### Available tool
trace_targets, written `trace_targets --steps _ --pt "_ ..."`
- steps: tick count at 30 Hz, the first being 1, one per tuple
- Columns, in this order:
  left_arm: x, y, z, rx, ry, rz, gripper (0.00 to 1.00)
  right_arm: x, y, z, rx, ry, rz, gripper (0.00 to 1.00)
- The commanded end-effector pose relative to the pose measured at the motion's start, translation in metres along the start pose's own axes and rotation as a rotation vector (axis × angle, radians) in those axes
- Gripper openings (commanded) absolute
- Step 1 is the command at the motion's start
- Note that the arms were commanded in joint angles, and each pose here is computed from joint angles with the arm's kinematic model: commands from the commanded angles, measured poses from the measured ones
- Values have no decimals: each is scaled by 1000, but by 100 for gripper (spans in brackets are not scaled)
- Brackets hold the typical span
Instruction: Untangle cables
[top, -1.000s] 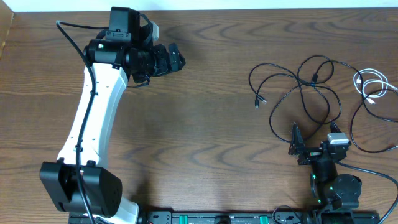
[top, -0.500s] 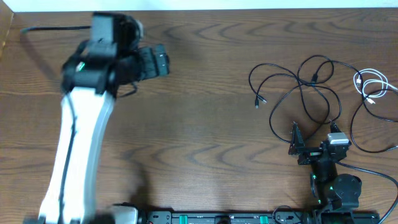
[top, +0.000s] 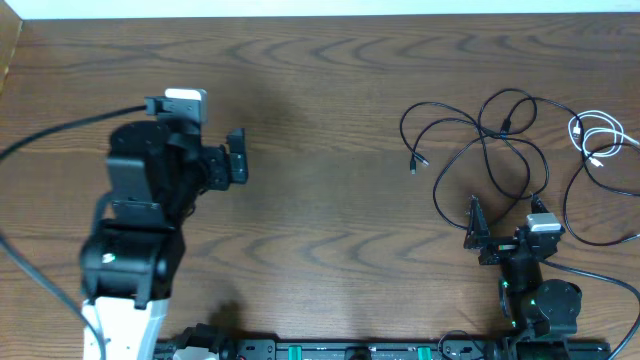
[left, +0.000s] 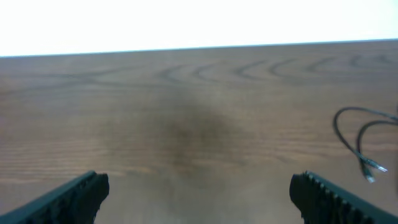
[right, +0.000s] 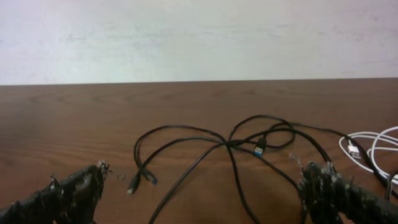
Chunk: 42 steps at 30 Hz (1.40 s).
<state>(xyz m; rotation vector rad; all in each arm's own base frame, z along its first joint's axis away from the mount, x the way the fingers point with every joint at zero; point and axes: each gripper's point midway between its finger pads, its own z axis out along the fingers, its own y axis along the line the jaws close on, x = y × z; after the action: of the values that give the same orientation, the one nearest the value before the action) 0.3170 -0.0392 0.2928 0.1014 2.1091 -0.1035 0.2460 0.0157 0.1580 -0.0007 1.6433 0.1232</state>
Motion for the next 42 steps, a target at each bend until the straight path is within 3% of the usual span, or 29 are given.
trace_targets --steps 1,19,33,42 --pt "32 -3 28 24 12 27 98 1 0 0 0 3 13 99" --pt "123 -3 82 53 -49 27 98 1 0 0 0 3 13 99" --pt "226 1 86 44 126 1 98 1 0 0 0 3 13 99" --pt "244 1 75 46 58 -1 98 1 0 0 0 3 13 99"
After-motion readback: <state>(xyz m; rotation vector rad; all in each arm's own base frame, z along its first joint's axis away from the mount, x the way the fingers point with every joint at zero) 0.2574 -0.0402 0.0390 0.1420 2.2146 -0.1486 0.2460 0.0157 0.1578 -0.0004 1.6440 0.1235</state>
